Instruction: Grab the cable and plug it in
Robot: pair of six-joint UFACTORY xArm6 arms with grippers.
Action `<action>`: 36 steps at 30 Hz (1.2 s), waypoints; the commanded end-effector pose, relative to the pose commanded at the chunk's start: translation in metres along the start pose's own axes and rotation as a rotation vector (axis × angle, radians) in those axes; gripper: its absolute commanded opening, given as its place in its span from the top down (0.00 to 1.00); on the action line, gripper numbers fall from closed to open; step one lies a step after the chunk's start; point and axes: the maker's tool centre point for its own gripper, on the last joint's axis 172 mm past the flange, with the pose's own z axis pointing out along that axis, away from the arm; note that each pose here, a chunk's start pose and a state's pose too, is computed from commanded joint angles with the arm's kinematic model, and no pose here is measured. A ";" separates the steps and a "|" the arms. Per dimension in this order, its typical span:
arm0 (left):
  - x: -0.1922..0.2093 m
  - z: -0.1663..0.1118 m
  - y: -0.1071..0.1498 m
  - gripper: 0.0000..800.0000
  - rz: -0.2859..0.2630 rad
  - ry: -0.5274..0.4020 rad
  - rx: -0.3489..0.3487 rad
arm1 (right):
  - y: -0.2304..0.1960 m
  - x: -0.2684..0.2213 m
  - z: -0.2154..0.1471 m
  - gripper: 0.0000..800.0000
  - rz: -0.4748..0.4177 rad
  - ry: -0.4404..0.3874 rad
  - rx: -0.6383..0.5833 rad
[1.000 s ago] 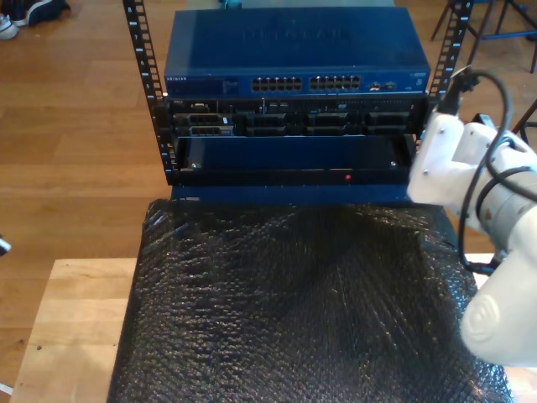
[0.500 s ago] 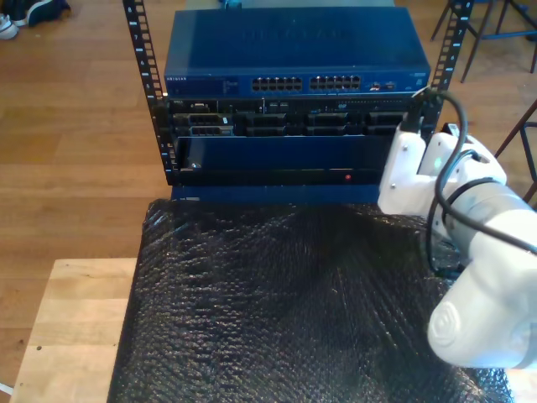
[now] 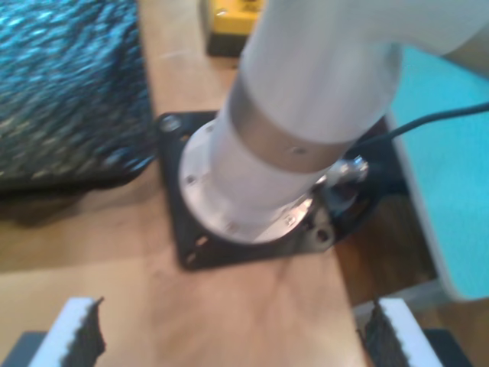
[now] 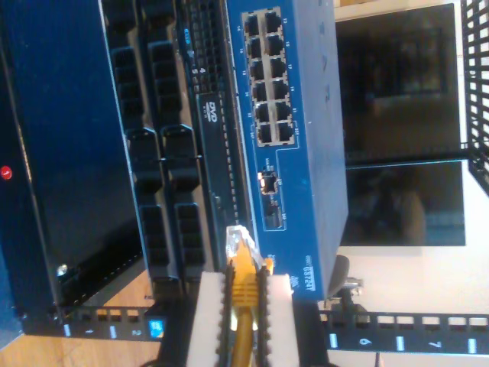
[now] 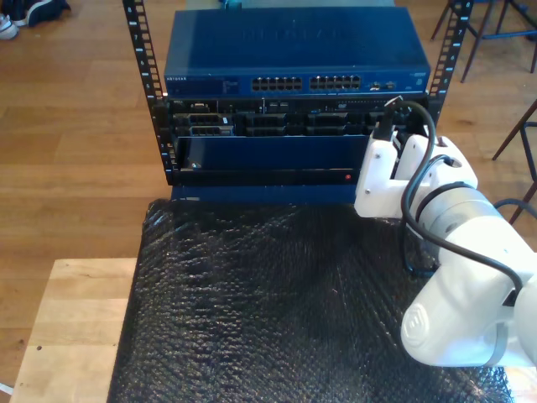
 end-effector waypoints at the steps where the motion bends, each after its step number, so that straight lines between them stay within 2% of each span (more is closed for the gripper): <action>1: -0.002 0.006 0.003 0.00 0.003 -0.001 -0.007 | -0.001 0.002 0.001 1.00 -0.001 0.003 0.002; 6: -0.014 0.028 0.014 0.00 0.003 -0.036 -0.007 | -0.007 0.006 0.003 1.00 -0.011 0.008 0.006; 10: -0.022 0.044 0.015 0.00 0.021 -0.037 0.013 | -0.005 0.007 0.004 1.00 -0.010 0.010 0.004; 14: -0.032 0.060 0.014 0.00 0.008 -0.044 0.025 | -0.008 0.007 0.005 1.00 -0.011 0.009 0.008; 20: -0.047 0.088 0.036 0.00 -0.014 -0.057 -0.025 | -0.008 0.011 0.004 1.00 -0.013 0.016 0.007; 25: -0.054 0.091 0.038 0.00 0.015 -0.089 -0.002 | -0.005 0.012 0.005 1.00 -0.011 0.016 0.003; 32: -0.067 0.113 0.032 0.00 0.059 -0.179 0.029 | -0.007 0.013 0.008 1.00 -0.011 0.016 0.008; 36: -0.073 0.122 0.029 0.00 0.076 -0.196 0.046 | -0.012 0.011 0.009 1.00 -0.014 0.012 0.016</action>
